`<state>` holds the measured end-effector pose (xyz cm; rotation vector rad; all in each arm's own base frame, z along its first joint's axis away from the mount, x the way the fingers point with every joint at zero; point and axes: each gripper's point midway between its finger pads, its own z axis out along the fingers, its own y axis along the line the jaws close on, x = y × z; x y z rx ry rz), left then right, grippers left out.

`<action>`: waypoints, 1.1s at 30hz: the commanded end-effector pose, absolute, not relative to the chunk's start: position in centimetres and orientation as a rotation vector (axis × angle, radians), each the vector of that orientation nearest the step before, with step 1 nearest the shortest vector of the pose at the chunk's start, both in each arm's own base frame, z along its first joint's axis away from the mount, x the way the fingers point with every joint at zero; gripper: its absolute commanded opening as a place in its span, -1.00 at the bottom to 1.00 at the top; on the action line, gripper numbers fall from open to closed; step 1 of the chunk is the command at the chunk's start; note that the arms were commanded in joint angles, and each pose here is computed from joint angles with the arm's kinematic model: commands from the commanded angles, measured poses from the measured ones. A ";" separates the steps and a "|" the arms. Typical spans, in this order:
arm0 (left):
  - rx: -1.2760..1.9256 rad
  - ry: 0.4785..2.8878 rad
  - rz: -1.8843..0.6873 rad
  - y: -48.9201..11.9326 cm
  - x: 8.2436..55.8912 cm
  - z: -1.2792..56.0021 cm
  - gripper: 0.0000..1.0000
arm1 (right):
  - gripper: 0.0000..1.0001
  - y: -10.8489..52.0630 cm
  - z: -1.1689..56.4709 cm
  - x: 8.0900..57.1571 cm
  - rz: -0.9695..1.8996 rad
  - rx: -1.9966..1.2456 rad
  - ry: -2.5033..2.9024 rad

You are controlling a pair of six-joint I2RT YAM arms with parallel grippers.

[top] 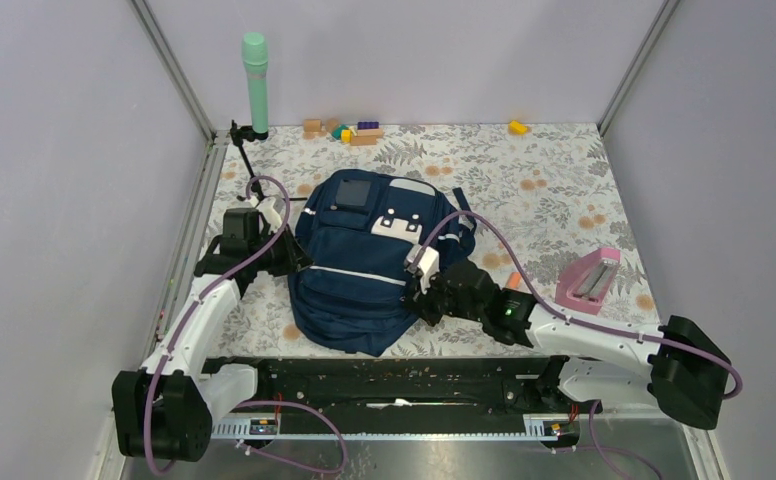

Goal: Pack the student bag
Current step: Unzip the student bag at the center of the board.

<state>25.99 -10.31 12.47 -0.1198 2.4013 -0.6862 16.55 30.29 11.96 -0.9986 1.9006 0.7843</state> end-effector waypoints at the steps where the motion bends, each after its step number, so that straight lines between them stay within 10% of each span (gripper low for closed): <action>1: -0.118 2.336 -0.690 -10.4 26.5 13.6 -1.00 | -1.00 32.1 13.0 15.7 0.827 -0.969 1.923; 33: -0.147 2.247 -0.700 -10.7 25.5 15.3 -1.00 | -1.00 38.4 12.9 19.2 0.654 -0.658 2.036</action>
